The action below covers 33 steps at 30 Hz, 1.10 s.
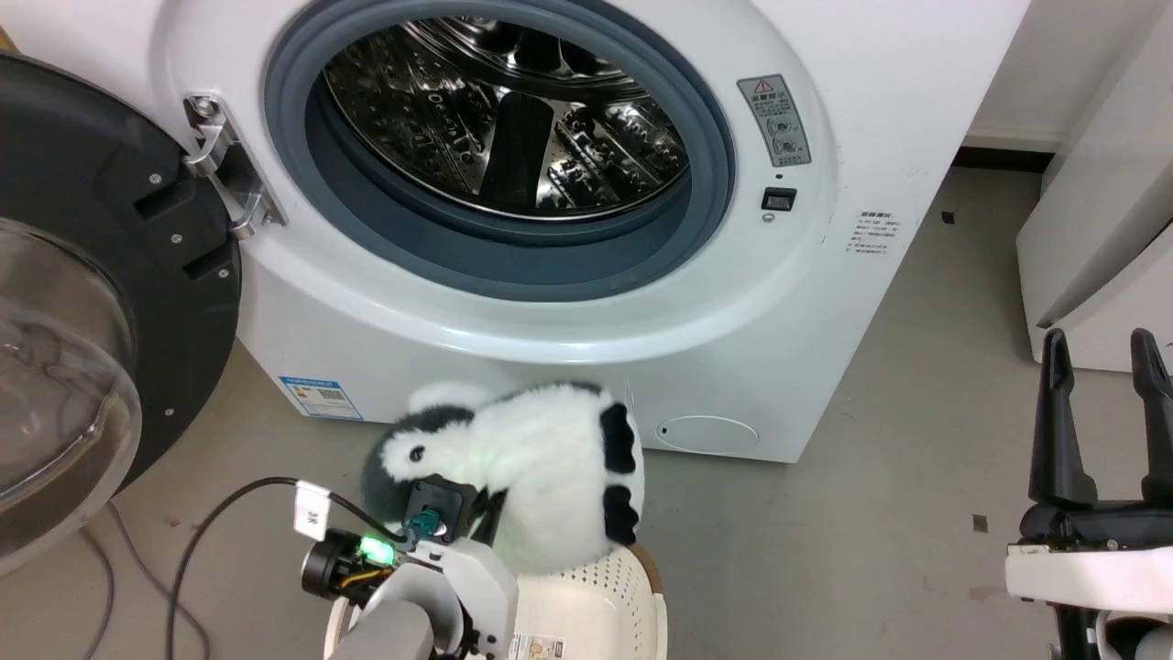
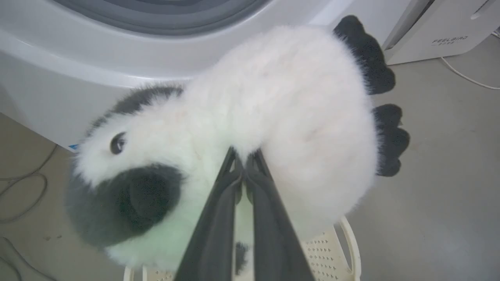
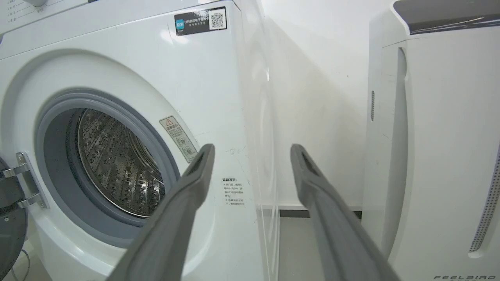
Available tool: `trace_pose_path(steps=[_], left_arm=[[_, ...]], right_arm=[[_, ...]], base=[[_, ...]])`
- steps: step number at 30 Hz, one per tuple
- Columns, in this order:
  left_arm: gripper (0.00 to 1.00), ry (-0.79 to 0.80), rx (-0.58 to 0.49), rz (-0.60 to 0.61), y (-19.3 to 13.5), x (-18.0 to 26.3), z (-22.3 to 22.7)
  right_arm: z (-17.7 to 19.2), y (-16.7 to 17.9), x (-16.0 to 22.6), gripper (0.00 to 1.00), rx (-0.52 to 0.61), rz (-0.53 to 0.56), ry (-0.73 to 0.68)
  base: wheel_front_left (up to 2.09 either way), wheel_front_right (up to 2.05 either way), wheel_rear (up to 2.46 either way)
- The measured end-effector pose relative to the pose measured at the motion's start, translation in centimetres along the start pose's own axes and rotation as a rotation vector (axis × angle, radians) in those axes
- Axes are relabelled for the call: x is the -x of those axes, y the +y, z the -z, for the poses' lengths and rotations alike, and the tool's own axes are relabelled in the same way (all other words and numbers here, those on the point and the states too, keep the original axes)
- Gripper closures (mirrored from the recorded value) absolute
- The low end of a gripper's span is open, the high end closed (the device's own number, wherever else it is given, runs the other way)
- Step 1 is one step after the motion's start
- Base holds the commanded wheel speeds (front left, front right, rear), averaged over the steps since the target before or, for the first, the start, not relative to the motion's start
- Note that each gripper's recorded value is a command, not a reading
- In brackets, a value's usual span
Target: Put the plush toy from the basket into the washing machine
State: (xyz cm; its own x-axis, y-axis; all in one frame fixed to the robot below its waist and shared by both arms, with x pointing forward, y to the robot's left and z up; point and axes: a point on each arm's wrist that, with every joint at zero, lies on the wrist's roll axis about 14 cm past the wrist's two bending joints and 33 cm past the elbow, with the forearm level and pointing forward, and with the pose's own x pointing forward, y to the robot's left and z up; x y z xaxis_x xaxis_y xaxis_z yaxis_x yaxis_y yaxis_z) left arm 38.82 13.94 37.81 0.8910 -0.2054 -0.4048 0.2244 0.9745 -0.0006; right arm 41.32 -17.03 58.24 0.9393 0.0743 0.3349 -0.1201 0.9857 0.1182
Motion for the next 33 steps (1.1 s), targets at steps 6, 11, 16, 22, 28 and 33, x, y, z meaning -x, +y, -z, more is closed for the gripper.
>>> trace_pose_path(steps=[6, 11, 16, 22, 28, 33], left_arm=[[1.0, -0.117, -0.003, -0.045, 0.9, 0.0, -3.3], [1.0, -0.197, -0.011, -0.077, 1.7, -0.4, -5.9], [1.0, -0.268, -0.027, -0.101, 2.3, -1.1, -8.3], [1.0, -0.364, -0.03, -0.129, 3.1, -2.3, -11.9], [1.0, -0.44, -0.031, -0.152, 3.9, -3.6, -15.0], [1.0, -0.479, -0.035, -0.158, 4.6, -5.5, -17.1]], right_arm=[[-0.2, -0.2, 0.2, 0.0, 0.006, 0.006, -0.003], [0.2, -0.6, 0.2, 0.0, 0.01, 0.016, 0.007], [0.8, -1.2, 0.1, 0.0, 0.016, 0.03, 0.021], [1.3, -2.0, -0.2, 0.0, 0.024, 0.051, 0.029], [1.9, -2.7, -0.4, 0.0, 0.03, 0.069, 0.039], [2.4, -3.3, -0.9, 0.0, 0.034, 0.082, 0.044]], base=[[0.0, 0.0, 0.0], [0.0, 0.0, 0.0], [0.0, 0.0, 0.0], [0.0, 0.0, 0.0], [0.0, 0.0, 0.0], [0.0, 0.0, 0.0]])
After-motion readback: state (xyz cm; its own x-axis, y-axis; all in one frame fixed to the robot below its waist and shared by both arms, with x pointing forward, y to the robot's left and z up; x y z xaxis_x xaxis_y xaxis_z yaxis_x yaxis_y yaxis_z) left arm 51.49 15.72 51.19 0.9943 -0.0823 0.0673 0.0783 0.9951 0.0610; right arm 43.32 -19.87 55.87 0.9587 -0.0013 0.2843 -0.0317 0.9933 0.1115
